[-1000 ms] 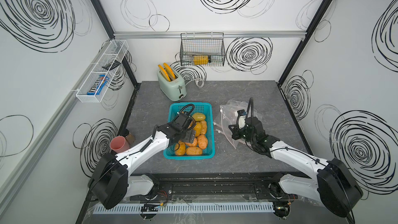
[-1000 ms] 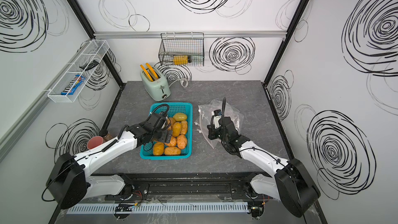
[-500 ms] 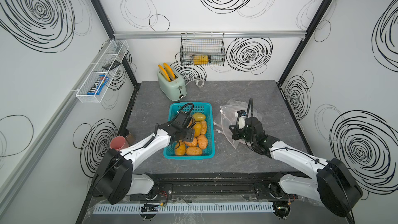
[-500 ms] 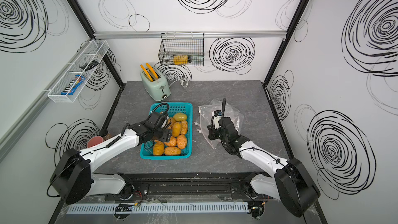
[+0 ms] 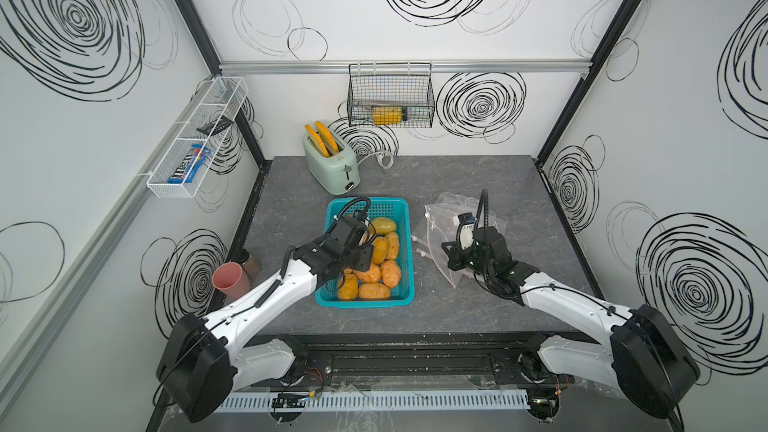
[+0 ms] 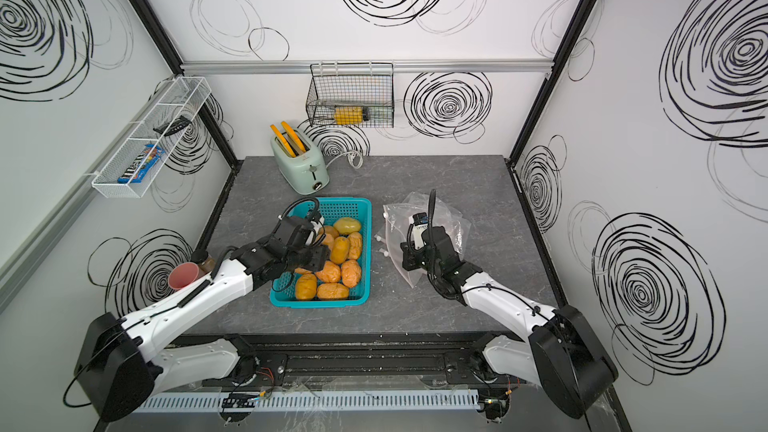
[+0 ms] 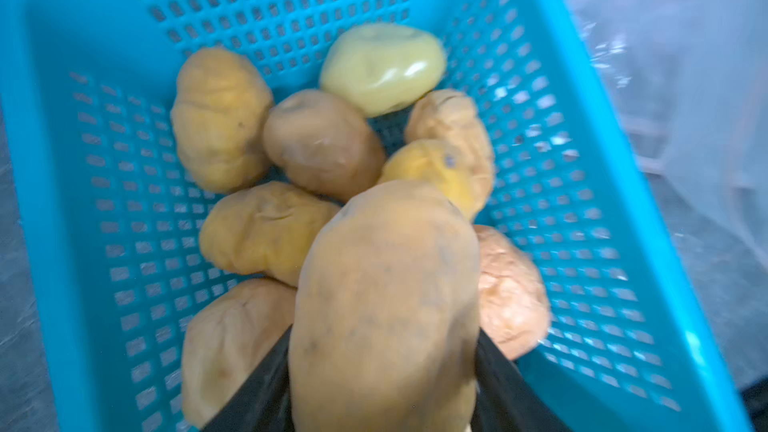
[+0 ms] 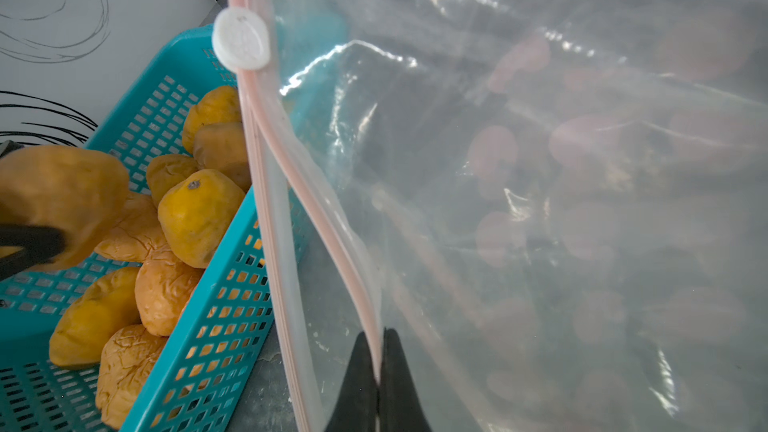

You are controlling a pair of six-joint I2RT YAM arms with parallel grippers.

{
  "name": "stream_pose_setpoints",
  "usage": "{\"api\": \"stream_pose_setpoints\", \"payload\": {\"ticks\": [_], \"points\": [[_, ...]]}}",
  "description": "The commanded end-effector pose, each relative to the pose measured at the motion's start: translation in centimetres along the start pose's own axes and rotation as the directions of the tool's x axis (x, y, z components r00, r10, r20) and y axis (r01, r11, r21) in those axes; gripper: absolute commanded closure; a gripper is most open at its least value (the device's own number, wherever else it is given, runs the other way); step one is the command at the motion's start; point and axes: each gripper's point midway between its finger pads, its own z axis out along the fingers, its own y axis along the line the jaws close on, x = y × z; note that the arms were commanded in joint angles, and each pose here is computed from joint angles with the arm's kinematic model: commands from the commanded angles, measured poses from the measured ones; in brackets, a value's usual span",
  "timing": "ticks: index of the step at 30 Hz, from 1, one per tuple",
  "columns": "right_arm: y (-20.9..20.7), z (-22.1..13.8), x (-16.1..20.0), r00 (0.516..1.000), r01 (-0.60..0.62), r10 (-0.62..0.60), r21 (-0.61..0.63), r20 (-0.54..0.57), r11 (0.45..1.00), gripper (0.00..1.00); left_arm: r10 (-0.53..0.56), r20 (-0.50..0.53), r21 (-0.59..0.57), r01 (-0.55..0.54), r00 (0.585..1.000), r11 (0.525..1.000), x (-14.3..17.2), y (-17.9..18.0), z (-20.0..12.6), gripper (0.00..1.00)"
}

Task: Put the potatoes into a zipper bag and zip it
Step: Pick up the potato from the basket, then place the potato into the zipper food storage bag.

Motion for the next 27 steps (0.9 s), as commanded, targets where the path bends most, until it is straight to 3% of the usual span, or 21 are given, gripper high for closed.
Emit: {"api": "stream_pose_setpoints", "payload": {"ticks": [1,6,10,20,27], "points": [[0.8,-0.5,-0.6,0.999,0.000,0.001,-0.034,0.036,0.999,1.00,0.031,0.107,0.190,-0.051,0.994,0.980,-2.6,-5.6,-2.7,0.40],[1.7,-1.4,-1.2,0.998,0.002,0.004,-0.085,0.066,0.996,1.00,0.092,0.181,0.469,-0.168,0.979,0.867,-3.3,-14.5,-5.9,0.39],[2.2,-1.9,-1.5,0.997,0.001,0.007,-0.110,0.078,0.994,1.00,0.091,0.147,0.549,-0.158,0.985,0.821,-3.0,-17.3,-5.0,0.40],[4.6,-3.0,-1.8,0.998,0.010,0.005,-0.234,0.064,0.972,1.00,0.029,0.115,0.583,-0.091,0.993,0.808,-3.6,-18.5,-1.7,0.40],[5.4,-3.5,-1.7,0.999,0.012,0.002,-0.277,0.052,0.961,1.00,-0.098,0.060,0.544,0.050,0.993,0.837,-4.3,-15.2,1.4,0.42]]}}
